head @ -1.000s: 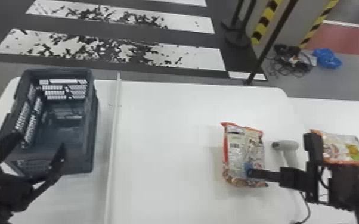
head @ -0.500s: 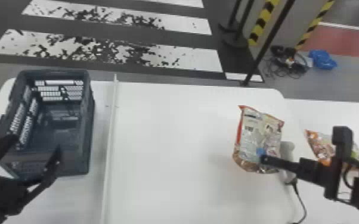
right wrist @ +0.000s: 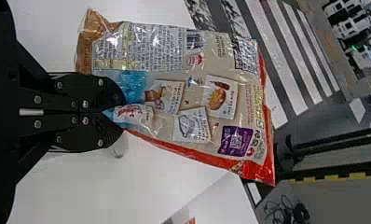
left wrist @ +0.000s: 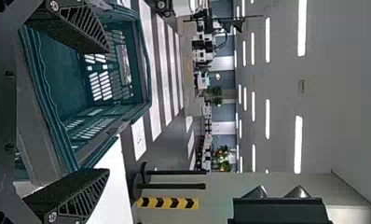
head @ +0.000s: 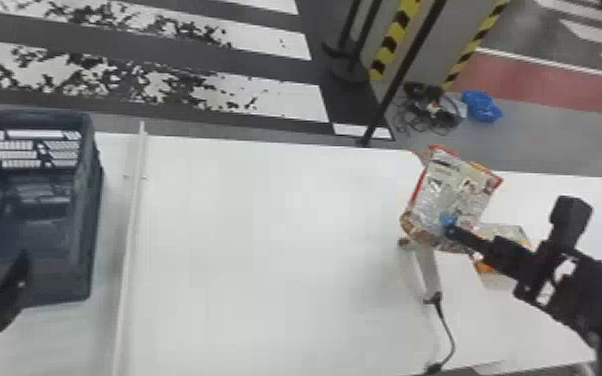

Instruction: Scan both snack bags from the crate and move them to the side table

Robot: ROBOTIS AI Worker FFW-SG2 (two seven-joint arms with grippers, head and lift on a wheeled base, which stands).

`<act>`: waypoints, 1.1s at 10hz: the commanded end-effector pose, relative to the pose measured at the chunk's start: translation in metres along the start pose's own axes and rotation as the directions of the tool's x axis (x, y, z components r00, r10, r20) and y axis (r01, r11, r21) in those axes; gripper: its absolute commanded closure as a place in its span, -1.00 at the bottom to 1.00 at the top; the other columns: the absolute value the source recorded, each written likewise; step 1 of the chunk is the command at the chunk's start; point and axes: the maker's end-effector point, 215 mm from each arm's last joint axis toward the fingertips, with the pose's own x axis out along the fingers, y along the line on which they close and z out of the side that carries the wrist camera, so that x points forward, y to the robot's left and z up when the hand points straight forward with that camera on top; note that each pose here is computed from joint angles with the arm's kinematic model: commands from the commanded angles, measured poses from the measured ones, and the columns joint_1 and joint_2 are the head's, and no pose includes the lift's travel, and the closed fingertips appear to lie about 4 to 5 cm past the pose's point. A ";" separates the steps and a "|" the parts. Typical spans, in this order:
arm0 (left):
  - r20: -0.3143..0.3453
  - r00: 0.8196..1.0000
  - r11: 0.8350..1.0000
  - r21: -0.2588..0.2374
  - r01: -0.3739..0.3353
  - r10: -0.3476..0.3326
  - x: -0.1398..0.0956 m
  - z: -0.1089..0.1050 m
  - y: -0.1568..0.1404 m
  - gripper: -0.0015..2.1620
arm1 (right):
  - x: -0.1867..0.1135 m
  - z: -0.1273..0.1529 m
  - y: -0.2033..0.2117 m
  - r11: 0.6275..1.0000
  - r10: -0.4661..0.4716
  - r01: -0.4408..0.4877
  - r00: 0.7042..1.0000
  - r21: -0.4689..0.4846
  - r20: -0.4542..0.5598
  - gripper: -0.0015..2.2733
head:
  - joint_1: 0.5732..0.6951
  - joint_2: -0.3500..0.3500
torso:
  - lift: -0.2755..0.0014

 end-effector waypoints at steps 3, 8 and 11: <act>-0.009 1.000 1.000 0.006 -0.014 0.015 -0.005 -0.002 0.008 -0.92 | 0.016 0.047 -0.098 0.978 -0.199 0.186 0.966 0.093 0.167 0.97 | 1.00 -1.00 | 0.45; -0.014 1.000 1.000 0.005 -0.025 0.025 -0.008 -0.004 0.014 -0.92 | 0.005 0.084 -0.214 0.886 -0.458 0.413 0.849 0.213 0.262 0.97 | 1.00 -1.00 | 0.45; -0.011 1.000 1.000 0.002 -0.022 0.022 -0.010 -0.003 0.014 -0.92 | 0.004 0.057 -0.248 0.832 -0.547 0.500 0.809 0.239 0.212 0.97 | 1.00 -1.00 | 0.45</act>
